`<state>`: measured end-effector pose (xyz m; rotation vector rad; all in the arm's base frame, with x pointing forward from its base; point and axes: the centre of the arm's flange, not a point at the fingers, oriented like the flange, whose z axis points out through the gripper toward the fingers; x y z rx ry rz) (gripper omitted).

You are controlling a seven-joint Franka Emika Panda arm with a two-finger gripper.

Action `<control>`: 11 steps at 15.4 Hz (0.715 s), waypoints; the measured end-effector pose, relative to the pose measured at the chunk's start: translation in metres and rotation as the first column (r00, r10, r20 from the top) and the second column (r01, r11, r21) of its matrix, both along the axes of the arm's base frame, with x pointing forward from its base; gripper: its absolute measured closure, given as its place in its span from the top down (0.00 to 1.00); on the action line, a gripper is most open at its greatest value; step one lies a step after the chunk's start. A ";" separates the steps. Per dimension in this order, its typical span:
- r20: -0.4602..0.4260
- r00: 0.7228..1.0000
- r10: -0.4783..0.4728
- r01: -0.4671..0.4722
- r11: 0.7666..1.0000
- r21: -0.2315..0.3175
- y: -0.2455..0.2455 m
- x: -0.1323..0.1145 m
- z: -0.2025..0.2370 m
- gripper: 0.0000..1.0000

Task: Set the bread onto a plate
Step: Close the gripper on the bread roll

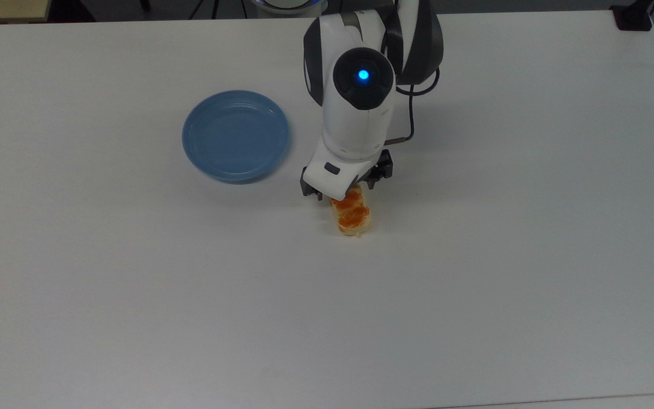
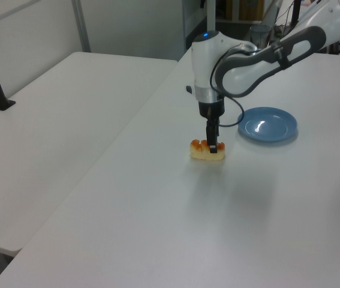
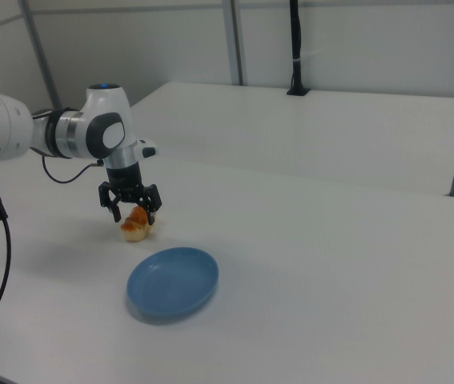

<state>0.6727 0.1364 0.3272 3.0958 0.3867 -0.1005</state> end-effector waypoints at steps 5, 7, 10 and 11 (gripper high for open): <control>0.020 0.999 -0.036 0.036 0.999 -0.010 0.017 0.003 -0.017 0.99; 0.023 0.999 -0.036 0.037 0.999 -0.020 0.019 0.005 -0.019 0.94; 0.027 0.999 -0.036 0.037 0.999 -0.039 0.018 0.007 -0.022 0.63; 0.031 0.999 -0.036 0.037 0.999 -0.039 0.019 0.008 -0.020 0.52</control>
